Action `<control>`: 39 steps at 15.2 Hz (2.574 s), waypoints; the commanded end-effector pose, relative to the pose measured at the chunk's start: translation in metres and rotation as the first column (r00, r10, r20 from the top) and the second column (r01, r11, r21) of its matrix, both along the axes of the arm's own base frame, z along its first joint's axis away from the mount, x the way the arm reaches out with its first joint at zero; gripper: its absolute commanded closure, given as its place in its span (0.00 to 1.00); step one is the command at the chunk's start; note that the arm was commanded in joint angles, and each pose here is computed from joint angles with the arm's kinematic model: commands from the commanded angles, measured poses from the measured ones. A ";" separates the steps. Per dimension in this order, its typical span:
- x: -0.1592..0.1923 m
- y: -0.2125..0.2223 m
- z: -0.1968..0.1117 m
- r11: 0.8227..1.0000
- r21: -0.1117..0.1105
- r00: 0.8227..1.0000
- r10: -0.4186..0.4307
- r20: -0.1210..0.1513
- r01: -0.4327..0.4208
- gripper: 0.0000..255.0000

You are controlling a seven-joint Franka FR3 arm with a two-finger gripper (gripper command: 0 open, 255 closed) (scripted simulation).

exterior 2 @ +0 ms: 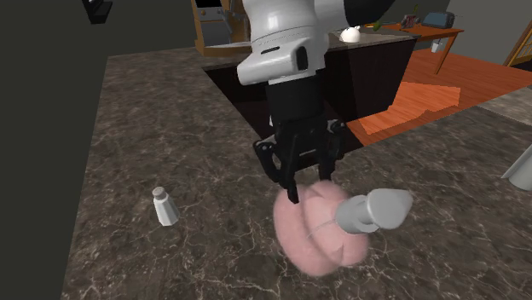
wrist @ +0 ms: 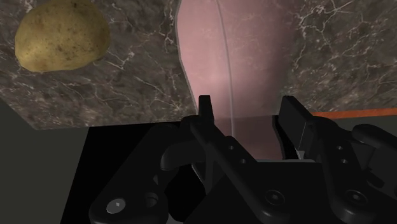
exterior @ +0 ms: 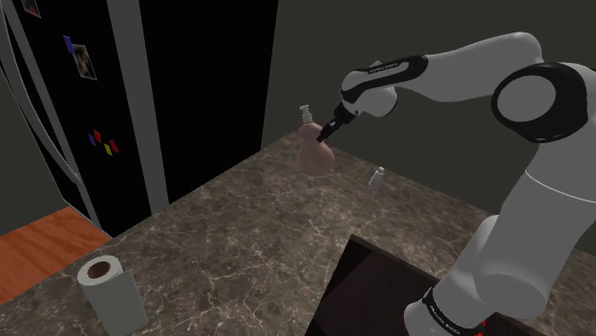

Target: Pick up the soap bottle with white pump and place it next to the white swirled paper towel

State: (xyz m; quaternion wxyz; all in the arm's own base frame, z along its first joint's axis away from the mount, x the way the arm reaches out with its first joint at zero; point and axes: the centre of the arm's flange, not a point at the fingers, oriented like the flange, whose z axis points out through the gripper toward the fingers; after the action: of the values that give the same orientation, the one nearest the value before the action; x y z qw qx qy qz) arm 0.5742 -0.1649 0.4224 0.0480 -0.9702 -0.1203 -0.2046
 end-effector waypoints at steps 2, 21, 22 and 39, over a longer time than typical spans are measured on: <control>0.000 0.000 0.016 1.000 0.000 1.000 0.000 0.001 0.000 1.00; 0.000 0.000 0.116 1.000 0.000 1.000 0.000 0.001 0.000 1.00; 0.000 0.000 0.122 1.000 0.000 1.000 0.000 0.001 0.000 1.00; 0.000 0.000 0.211 1.000 0.000 1.000 0.000 0.001 0.000 1.00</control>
State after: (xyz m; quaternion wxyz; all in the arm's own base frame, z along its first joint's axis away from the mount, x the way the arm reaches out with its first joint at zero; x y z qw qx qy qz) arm 0.5740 -0.1657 0.6272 0.0479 -0.9703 -0.1202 -0.2045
